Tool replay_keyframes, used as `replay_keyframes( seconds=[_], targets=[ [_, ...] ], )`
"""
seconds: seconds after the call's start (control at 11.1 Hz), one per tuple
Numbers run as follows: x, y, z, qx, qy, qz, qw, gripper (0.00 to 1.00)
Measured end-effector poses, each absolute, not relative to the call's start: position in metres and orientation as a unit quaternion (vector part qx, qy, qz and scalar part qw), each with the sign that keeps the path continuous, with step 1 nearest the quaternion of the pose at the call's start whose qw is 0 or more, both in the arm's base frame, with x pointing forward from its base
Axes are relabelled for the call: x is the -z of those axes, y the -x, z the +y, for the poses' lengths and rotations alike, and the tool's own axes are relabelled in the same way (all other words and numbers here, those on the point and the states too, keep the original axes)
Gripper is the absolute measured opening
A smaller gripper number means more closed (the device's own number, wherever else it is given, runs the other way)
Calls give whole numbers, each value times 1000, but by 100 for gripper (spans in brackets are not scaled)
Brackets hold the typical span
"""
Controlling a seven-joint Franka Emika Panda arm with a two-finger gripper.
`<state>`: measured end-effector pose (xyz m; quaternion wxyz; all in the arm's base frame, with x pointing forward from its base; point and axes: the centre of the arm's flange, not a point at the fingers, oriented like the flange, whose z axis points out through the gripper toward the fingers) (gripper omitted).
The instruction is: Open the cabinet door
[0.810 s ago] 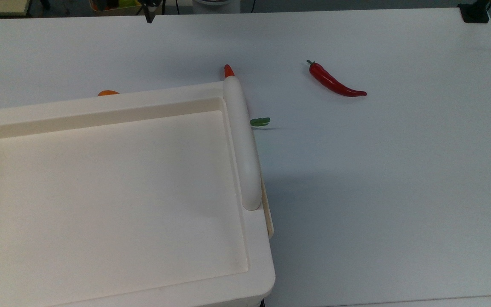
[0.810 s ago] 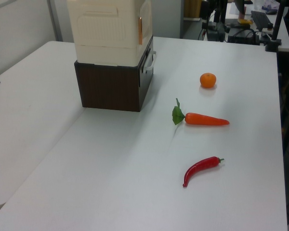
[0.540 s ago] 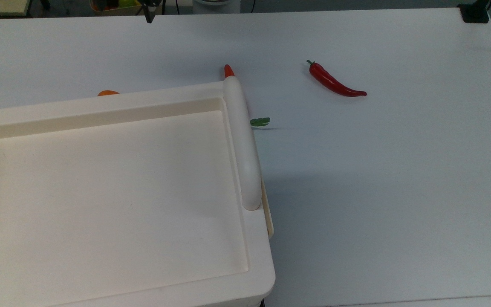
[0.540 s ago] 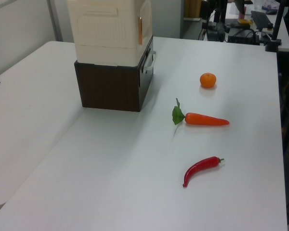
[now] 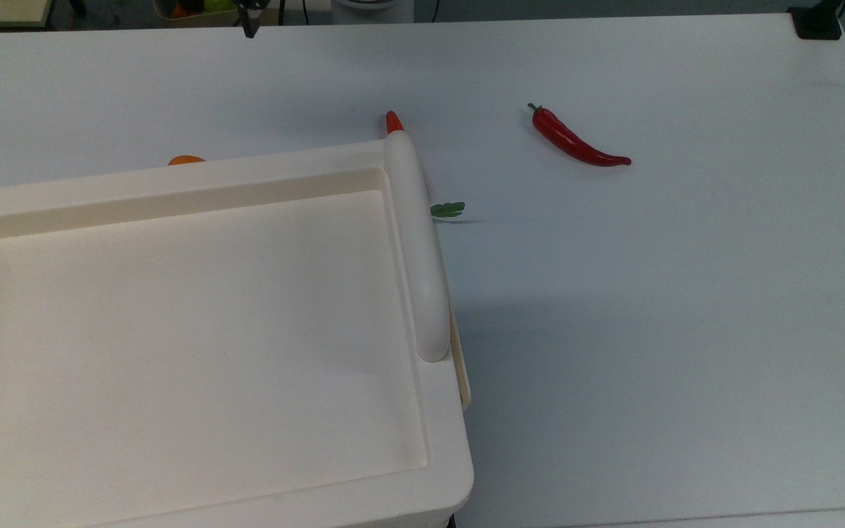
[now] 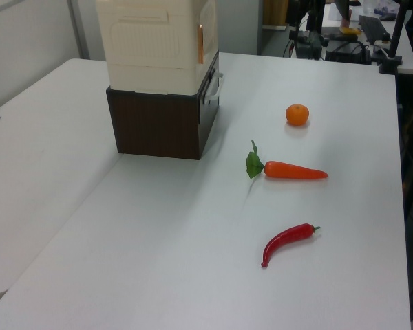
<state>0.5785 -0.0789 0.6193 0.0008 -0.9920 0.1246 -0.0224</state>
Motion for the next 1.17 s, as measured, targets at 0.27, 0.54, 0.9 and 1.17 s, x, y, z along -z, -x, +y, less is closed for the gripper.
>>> replay_keyframes(
  seconds=[0.27, 0.54, 0.9, 1.17],
  targets=[
    [-620, -578, -82, 23, 992, 127, 1, 100],
    [-620, -578, -82, 23, 992, 127, 1, 100],
    [-620, -578, -82, 23, 992, 127, 1, 100],
    [-620, -578, -82, 23, 992, 127, 1, 100]
  ],
)
